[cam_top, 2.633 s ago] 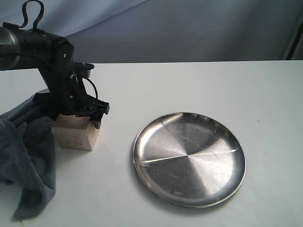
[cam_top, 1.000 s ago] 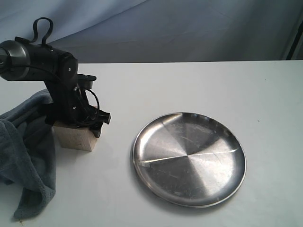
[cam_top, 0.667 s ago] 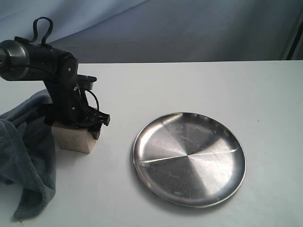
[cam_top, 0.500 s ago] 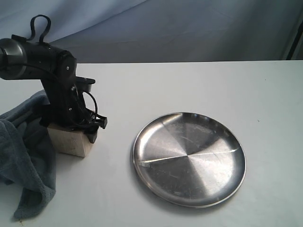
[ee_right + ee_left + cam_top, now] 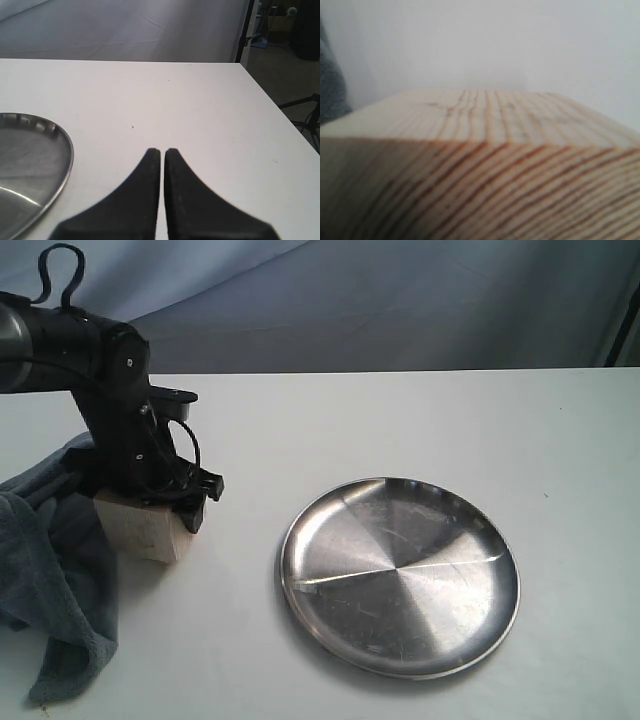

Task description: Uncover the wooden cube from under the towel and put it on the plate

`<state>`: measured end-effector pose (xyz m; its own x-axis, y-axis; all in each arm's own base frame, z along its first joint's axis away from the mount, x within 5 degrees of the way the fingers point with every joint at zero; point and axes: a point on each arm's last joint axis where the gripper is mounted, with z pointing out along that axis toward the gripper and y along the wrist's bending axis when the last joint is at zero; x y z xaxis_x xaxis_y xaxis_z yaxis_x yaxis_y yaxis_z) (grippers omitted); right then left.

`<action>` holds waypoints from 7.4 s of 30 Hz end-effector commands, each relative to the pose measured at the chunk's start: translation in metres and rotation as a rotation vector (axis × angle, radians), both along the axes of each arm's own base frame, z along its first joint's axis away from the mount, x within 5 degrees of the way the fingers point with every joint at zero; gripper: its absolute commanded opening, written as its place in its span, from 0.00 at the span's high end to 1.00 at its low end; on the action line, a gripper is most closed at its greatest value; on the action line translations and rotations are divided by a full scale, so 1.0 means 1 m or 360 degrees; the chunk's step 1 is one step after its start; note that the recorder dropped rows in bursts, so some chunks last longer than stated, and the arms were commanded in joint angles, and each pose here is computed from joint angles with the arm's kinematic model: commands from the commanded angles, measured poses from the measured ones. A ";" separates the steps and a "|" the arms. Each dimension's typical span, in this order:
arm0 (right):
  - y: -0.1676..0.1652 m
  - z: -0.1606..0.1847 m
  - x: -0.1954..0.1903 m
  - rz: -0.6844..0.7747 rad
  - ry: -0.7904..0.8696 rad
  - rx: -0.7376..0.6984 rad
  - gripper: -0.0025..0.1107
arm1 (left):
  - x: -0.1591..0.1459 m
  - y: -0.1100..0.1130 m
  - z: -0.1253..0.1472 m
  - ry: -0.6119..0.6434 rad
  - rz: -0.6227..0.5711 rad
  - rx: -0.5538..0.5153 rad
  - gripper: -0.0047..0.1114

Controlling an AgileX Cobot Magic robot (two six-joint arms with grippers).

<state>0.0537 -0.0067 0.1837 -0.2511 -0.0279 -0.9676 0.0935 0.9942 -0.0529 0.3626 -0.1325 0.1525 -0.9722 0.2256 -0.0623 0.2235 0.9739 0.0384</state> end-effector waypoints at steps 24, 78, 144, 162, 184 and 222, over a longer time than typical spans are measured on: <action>0.000 0.000 0.000 0.0000 -0.0007 0.0000 0.95 | -0.035 -0.087 0.027 -0.0082 -0.0411 -0.0096 0.88; 0.000 0.000 0.000 -0.0001 -0.0008 0.0004 0.95 | -0.110 -0.200 0.065 -0.0202 -0.0985 -0.0259 0.88; 0.000 0.000 0.000 0.0000 -0.0007 0.0000 0.95 | -0.053 -0.281 -0.012 -0.0097 -0.1038 -0.0138 0.86; 0.000 0.000 0.000 -0.0001 -0.0008 0.0004 0.95 | -0.054 -0.281 -0.016 -0.0080 -0.1007 -0.0141 0.32; 0.000 0.000 0.000 -0.0001 -0.0008 0.0003 0.95 | -0.053 -0.280 -0.001 -0.0123 -0.0933 -0.0164 0.24; 0.000 0.000 0.000 0.0000 -0.0007 0.0000 0.95 | -0.061 -0.271 0.086 -0.0347 -0.0932 -0.0326 0.96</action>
<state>0.0536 -0.0067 0.1836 -0.2517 -0.0278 -0.9674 0.0935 0.9942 -0.0529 0.3024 -0.4035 0.2308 -0.6635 0.6778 -0.3168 0.7265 0.6849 -0.0562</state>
